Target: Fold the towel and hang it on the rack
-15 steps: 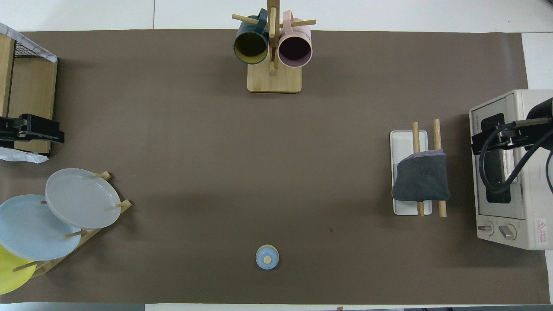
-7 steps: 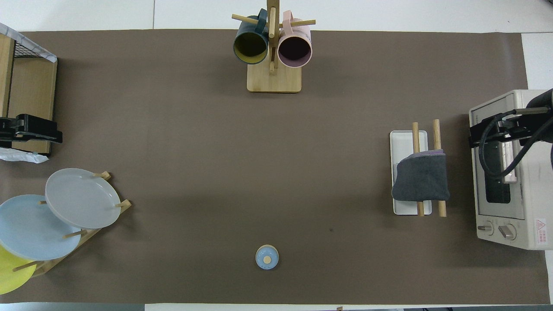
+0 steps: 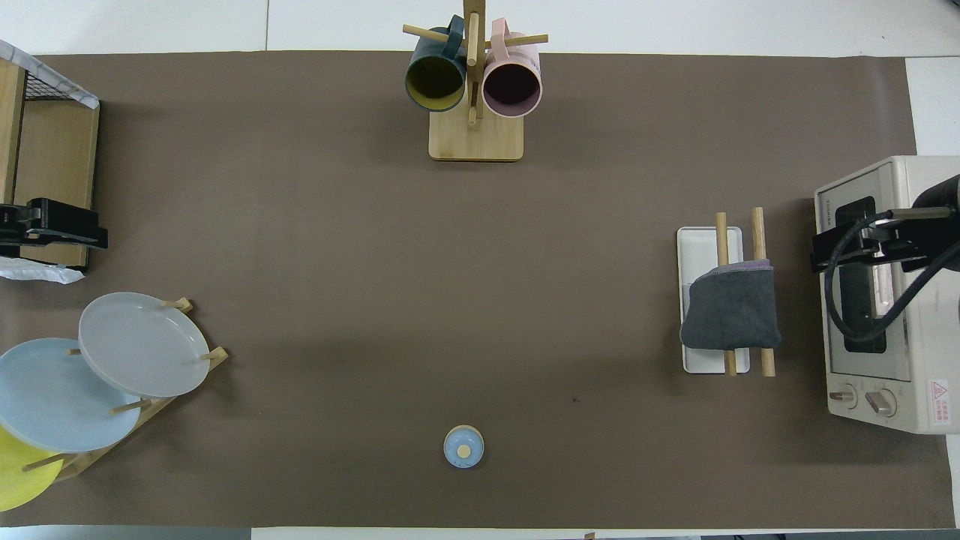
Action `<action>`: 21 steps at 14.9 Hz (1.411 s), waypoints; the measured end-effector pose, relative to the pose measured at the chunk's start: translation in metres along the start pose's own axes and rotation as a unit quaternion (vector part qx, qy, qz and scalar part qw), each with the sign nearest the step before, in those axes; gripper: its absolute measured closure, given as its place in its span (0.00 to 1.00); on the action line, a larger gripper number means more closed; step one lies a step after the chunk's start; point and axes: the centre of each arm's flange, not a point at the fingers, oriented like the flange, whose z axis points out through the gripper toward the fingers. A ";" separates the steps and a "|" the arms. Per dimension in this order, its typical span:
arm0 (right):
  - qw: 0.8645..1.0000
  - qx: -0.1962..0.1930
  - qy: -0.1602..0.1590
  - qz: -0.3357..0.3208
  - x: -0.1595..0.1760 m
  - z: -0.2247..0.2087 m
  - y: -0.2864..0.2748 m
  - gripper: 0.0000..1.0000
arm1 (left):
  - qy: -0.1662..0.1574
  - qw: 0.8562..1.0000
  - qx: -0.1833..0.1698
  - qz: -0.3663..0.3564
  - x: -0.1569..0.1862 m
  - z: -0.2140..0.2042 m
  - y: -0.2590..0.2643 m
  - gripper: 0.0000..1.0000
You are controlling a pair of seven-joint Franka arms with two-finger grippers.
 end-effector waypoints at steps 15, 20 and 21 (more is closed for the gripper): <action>1.000 -0.017 0.013 0.002 0.002 -0.003 0.003 0.00 | 0.000 1.000 0.000 0.000 0.000 0.000 0.000 0.00; 1.000 0.001 0.014 0.024 0.004 -0.002 0.025 0.00 | 0.000 1.000 0.000 0.000 0.000 0.000 0.000 0.00; 1.000 0.002 0.015 0.025 0.004 -0.003 0.026 0.00 | 0.000 1.000 0.000 0.000 0.000 0.000 0.000 0.00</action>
